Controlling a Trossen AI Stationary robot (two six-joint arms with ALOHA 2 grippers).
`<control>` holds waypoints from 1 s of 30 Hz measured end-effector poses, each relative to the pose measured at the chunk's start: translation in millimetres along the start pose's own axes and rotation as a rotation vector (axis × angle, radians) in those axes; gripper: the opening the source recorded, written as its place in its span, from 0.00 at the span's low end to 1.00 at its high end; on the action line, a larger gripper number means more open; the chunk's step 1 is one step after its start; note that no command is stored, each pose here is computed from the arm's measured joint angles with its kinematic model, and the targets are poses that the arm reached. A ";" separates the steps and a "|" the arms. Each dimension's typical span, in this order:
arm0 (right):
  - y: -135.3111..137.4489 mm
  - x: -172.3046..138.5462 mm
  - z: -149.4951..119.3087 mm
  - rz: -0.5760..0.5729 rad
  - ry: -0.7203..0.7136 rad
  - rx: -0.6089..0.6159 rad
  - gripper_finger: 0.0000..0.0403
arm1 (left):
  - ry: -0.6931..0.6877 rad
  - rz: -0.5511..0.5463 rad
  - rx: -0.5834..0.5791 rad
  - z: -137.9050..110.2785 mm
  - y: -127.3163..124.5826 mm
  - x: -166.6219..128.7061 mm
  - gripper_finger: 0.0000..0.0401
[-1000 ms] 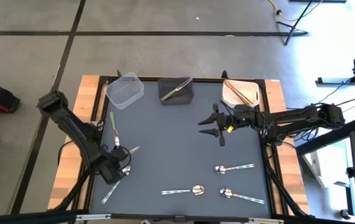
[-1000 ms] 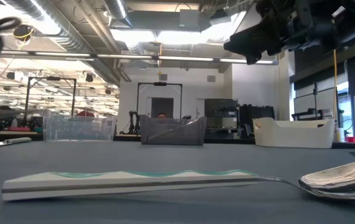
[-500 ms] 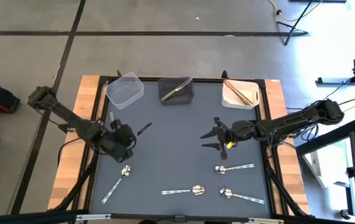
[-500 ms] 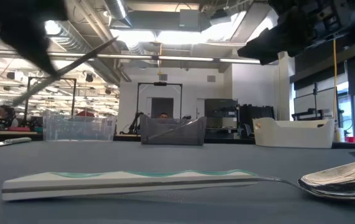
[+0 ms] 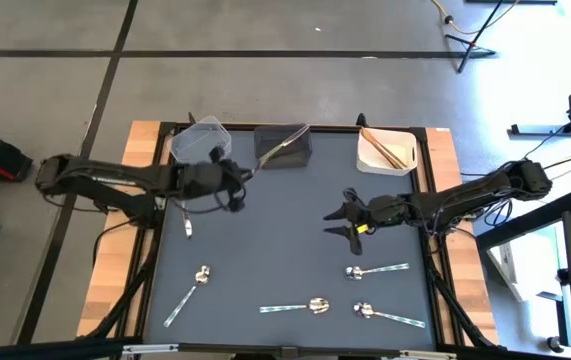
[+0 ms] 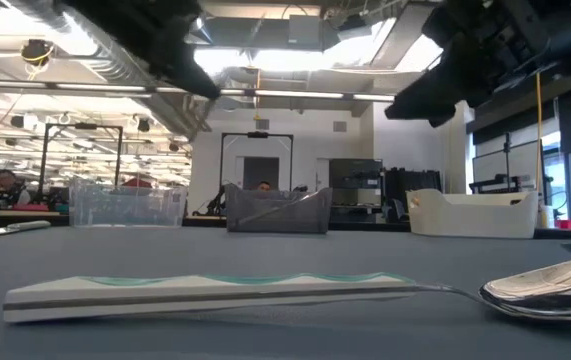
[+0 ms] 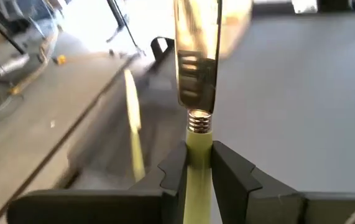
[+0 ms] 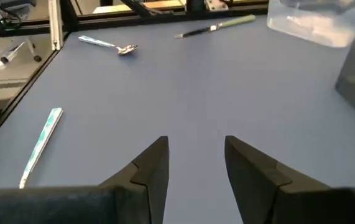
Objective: Sort silverware by color (type)
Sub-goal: Put the bottom green table knife into the black bin
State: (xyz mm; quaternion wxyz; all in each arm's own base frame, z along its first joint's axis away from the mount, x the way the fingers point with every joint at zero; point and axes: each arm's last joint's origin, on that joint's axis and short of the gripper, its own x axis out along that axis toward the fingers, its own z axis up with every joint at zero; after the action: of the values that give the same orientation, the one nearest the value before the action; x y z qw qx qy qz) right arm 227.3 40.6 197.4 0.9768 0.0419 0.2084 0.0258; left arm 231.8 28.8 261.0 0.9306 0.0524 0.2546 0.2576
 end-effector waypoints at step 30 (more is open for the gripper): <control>1.8 12.9 -8.8 -0.037 0.030 -0.034 0.36 | 0.017 0.177 -0.032 -55.0 78.1 150.5 0.18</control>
State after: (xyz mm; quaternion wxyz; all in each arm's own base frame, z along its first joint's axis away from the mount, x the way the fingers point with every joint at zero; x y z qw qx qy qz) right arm 235.4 43.9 184.3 0.9745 0.0210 0.2232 0.0120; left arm 279.8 170.5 164.0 0.9026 0.0578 0.2529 0.3434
